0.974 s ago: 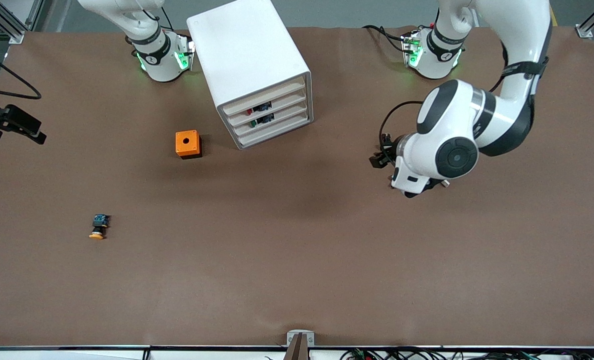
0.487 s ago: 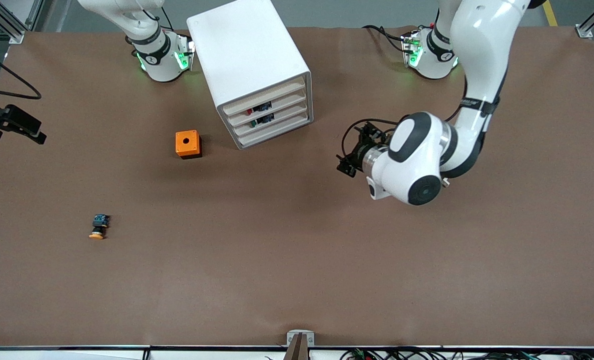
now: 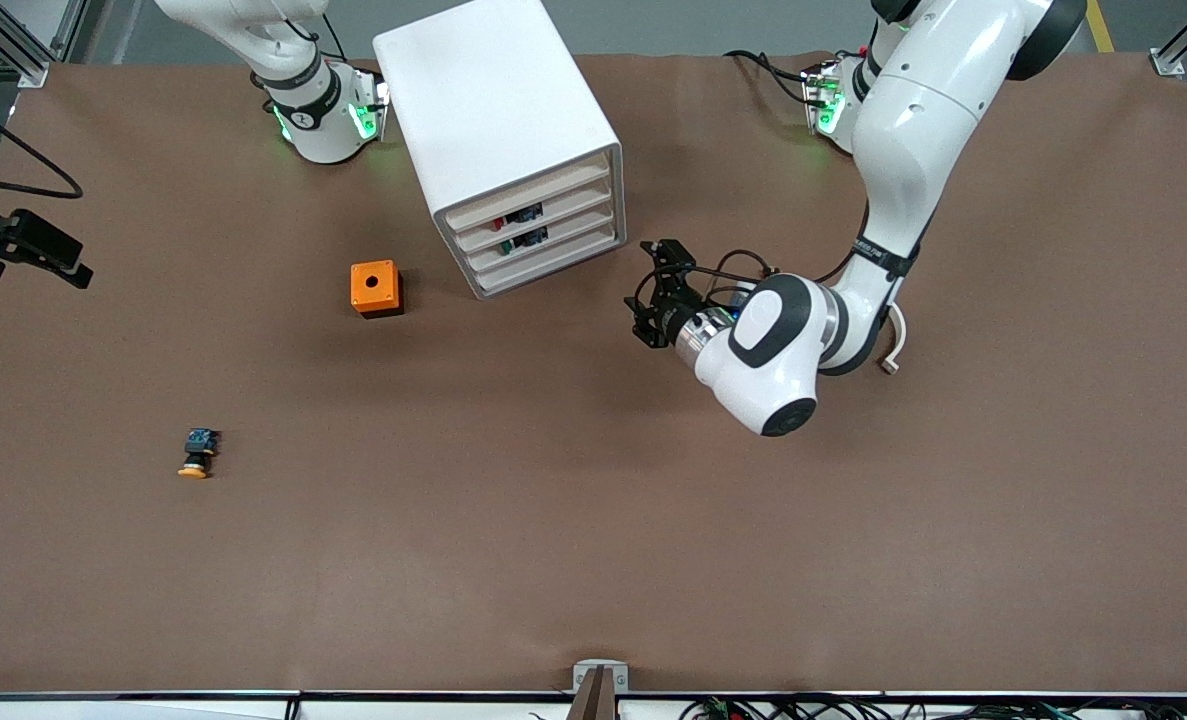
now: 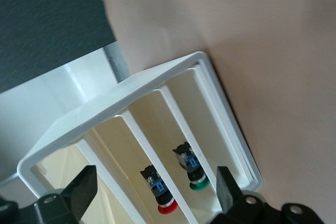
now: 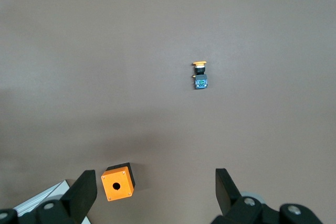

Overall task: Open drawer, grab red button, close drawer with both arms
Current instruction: 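Reach the left gripper to the drawer handle of the white cabinet, then close the left gripper on the drawer handle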

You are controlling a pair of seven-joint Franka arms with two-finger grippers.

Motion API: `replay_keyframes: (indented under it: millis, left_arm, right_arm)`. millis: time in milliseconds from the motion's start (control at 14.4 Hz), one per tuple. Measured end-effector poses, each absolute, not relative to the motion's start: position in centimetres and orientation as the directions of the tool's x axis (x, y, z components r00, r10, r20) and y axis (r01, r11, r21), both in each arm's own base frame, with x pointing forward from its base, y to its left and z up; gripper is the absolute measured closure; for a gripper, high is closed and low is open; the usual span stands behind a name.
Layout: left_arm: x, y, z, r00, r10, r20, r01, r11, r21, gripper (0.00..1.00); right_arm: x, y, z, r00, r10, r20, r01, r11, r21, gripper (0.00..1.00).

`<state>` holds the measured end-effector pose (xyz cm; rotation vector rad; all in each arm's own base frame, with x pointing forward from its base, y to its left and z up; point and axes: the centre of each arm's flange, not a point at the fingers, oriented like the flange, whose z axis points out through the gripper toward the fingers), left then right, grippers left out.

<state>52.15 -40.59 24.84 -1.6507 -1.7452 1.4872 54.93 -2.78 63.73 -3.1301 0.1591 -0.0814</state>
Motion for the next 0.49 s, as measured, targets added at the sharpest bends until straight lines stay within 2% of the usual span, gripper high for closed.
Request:
replay_keyframes:
  millis: [487]
  left_arm:
    - [50.0, -42.5, 20.5, -0.445, 0.874, -0.197, 0.327, -0.046, -0.944, 0.00]
  right_arm:
    - [54.9, -2.8, 63.7, 0.994, -0.102, 0.051, -0.101, -0.995, -0.009, 0.00]
